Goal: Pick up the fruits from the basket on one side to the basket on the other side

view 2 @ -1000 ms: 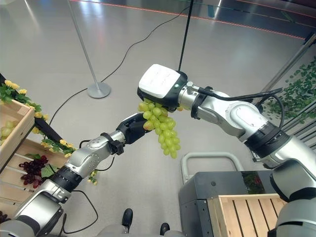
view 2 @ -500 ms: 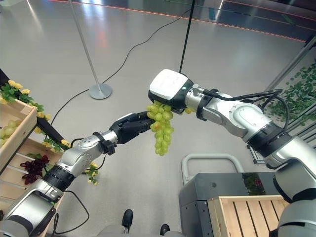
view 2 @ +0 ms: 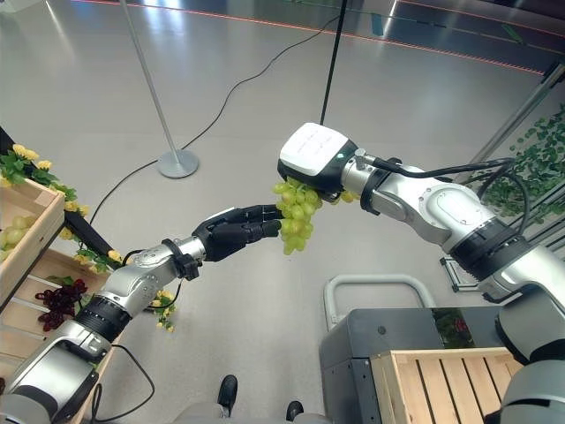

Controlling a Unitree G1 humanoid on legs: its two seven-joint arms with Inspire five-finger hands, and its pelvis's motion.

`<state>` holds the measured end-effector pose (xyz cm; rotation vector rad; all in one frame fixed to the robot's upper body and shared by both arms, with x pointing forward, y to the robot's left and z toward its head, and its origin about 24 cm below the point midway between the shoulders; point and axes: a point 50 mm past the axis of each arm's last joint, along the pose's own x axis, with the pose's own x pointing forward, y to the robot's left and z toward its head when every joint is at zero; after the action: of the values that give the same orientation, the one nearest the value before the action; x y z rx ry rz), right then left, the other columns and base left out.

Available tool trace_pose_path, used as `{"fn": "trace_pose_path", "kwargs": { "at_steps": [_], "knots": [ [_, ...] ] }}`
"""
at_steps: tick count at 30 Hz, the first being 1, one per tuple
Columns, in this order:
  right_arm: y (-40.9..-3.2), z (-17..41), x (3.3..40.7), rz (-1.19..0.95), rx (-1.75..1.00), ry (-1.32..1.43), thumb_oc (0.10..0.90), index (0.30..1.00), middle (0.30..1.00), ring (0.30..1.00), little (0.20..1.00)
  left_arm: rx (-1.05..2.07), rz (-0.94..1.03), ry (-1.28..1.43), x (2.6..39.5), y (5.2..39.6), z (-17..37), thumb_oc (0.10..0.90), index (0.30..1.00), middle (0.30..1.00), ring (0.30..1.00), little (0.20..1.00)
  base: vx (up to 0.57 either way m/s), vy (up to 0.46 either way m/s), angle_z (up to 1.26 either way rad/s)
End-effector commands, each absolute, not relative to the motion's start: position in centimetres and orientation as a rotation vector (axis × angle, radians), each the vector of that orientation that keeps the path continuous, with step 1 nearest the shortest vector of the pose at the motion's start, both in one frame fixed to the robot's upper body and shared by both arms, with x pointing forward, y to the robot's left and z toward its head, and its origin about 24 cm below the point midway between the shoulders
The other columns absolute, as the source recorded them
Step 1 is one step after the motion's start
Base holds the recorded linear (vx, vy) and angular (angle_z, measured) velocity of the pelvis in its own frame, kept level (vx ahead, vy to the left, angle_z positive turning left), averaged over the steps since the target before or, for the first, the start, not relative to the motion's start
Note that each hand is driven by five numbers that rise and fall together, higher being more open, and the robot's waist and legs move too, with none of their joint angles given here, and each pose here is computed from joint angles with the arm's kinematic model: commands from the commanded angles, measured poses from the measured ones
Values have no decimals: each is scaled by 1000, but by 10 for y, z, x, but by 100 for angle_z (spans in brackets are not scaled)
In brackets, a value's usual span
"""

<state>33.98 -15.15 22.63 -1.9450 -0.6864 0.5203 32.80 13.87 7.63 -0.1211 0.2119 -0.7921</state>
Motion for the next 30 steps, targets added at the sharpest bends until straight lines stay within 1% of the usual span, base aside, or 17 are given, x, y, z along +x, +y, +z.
{"fn": "trace_pose_path", "kwargs": {
  "at_steps": [1, 4, 7, 18, 25, 30],
  "knots": [
    [-161, 264, 342, 326, -1949, -786, 400, 300, 300, 300, 300, -261, -869, 16, 335, 134, 104, 800, 900, 900, 900, 900, 0, 0, 0],
    [-160, 261, 343, 333, -1949, -779, 400, 300, 300, 300, 300, -359, -947, -12, 333, 128, 111, 800, 900, 900, 900, 900, 0, 0, 0],
    [-156, 258, 344, 342, -1939, -779, 400, 300, 300, 300, 300, -474, -985, -55, 332, 119, 120, 800, 900, 900, 900, 900, 0, 0, 0],
    [-136, 260, 342, 397, -1903, -825, 400, 300, 300, 300, 300, -561, -1042, -165, 330, 102, 140, 800, 900, 900, 900, 900, 0, 0, 0],
    [-120, 262, 340, 439, -1879, -877, 400, 300, 300, 300, 300, -525, -1051, -144, 329, 89, 141, 800, 900, 900, 900, 900, 0, 0, 0],
    [-105, 266, 334, 481, -1862, -931, 400, 300, 300, 300, 300, -445, -1009, -93, 332, 90, 134, 800, 900, 900, 900, 900, 0, 0, 0]
  ]
}}
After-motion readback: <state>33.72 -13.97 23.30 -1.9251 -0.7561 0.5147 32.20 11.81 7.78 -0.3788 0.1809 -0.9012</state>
